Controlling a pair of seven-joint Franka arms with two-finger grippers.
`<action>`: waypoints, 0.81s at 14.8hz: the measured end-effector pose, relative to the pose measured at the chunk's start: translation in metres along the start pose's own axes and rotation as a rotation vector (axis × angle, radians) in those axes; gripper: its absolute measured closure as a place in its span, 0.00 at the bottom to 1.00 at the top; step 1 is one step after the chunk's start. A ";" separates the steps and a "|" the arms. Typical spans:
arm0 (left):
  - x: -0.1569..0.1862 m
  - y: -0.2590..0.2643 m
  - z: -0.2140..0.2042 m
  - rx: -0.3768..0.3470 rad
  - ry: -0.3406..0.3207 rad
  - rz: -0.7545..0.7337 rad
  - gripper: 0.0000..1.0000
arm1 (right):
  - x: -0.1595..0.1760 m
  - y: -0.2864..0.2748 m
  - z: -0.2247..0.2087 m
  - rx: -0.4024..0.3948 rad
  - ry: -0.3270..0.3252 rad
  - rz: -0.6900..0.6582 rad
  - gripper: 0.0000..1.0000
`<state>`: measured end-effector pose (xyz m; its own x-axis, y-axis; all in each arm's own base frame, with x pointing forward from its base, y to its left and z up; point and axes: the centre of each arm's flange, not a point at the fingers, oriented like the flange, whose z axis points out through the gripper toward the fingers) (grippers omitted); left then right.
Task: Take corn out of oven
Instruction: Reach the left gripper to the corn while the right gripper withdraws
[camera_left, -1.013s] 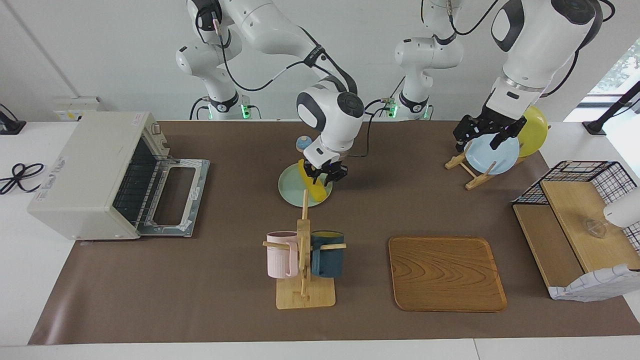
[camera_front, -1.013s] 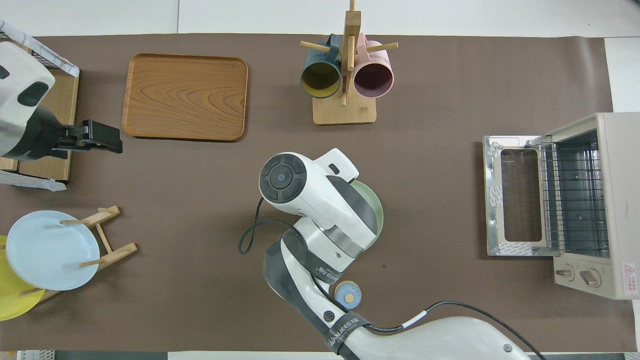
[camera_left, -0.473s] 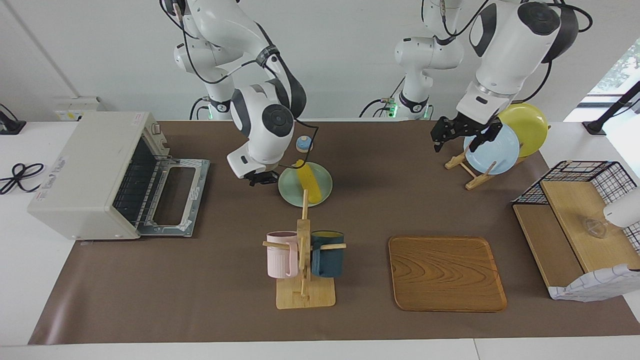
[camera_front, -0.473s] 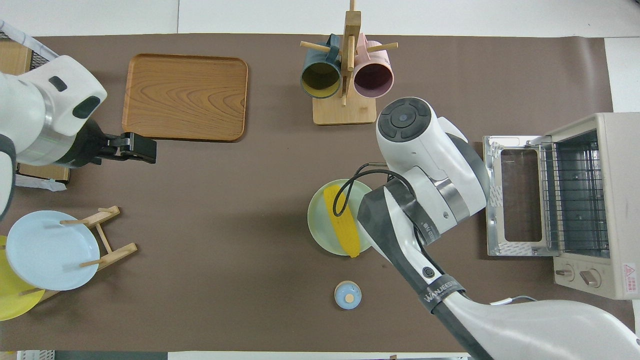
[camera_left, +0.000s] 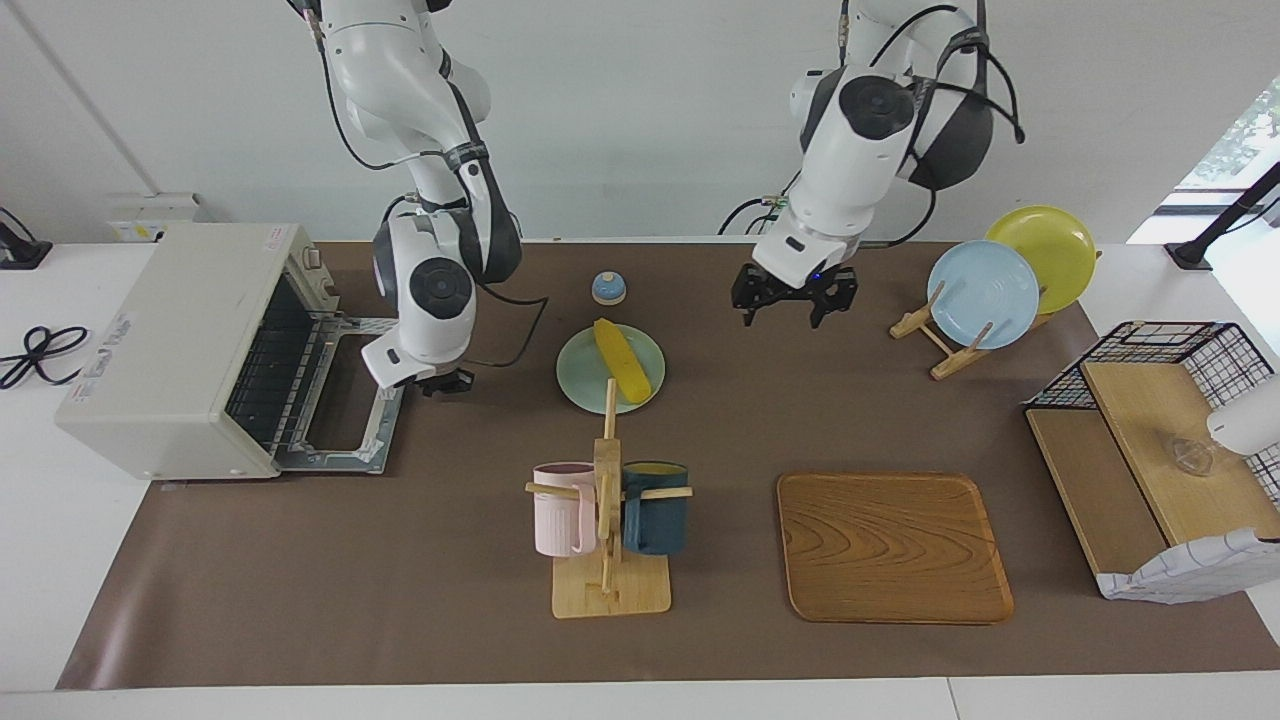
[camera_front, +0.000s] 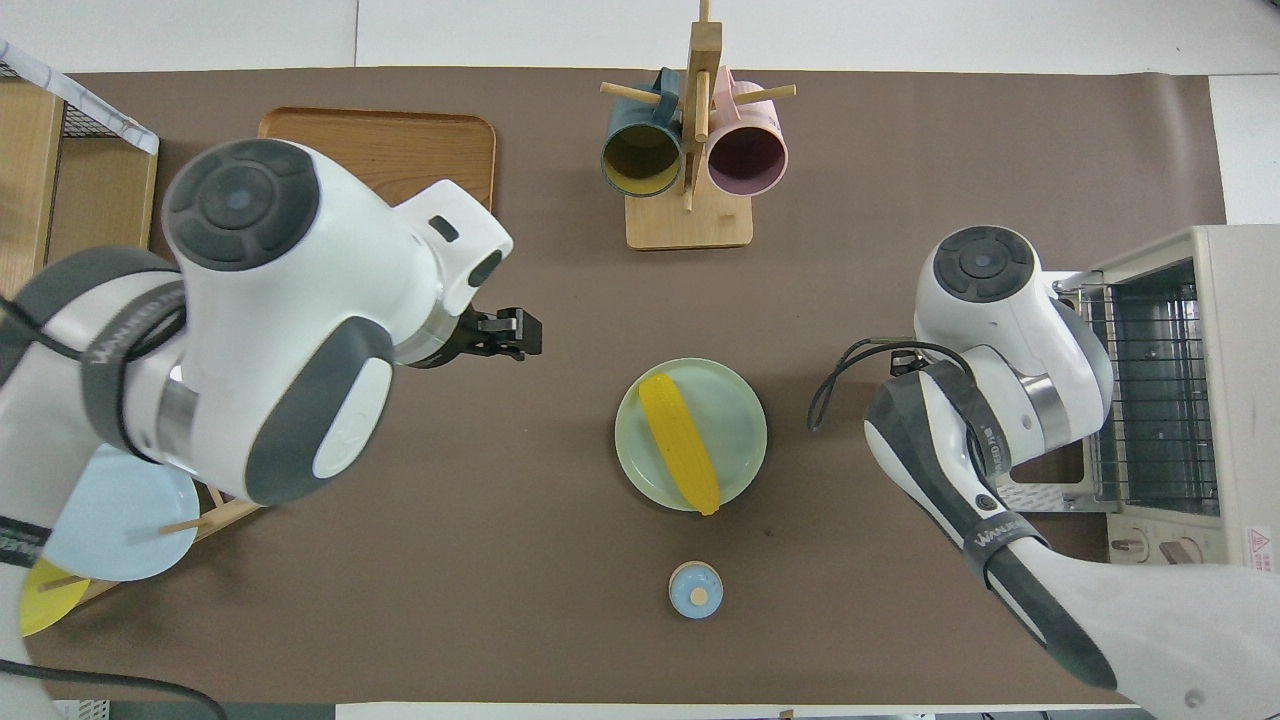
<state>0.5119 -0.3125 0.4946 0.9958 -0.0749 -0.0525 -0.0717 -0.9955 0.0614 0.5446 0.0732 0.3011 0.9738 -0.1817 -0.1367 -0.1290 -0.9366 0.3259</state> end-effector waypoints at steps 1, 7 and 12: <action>-0.001 0.021 0.018 -0.003 -0.001 -0.024 0.00 | 0.000 0.007 0.007 0.007 0.000 0.000 0.99; -0.027 0.114 0.116 -0.025 0.024 -0.123 0.00 | -0.006 0.001 0.011 0.004 0.007 -0.020 0.99; -0.045 0.154 0.184 -0.009 0.004 -0.100 0.00 | -0.004 0.010 0.013 -0.030 0.014 -0.068 0.99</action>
<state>0.4454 -0.4728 0.3231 0.9982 0.0253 -0.0550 0.0289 -0.9975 0.0649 0.5371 0.0606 0.2923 0.9827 -0.1135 -0.1464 -0.0571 -0.9373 0.3438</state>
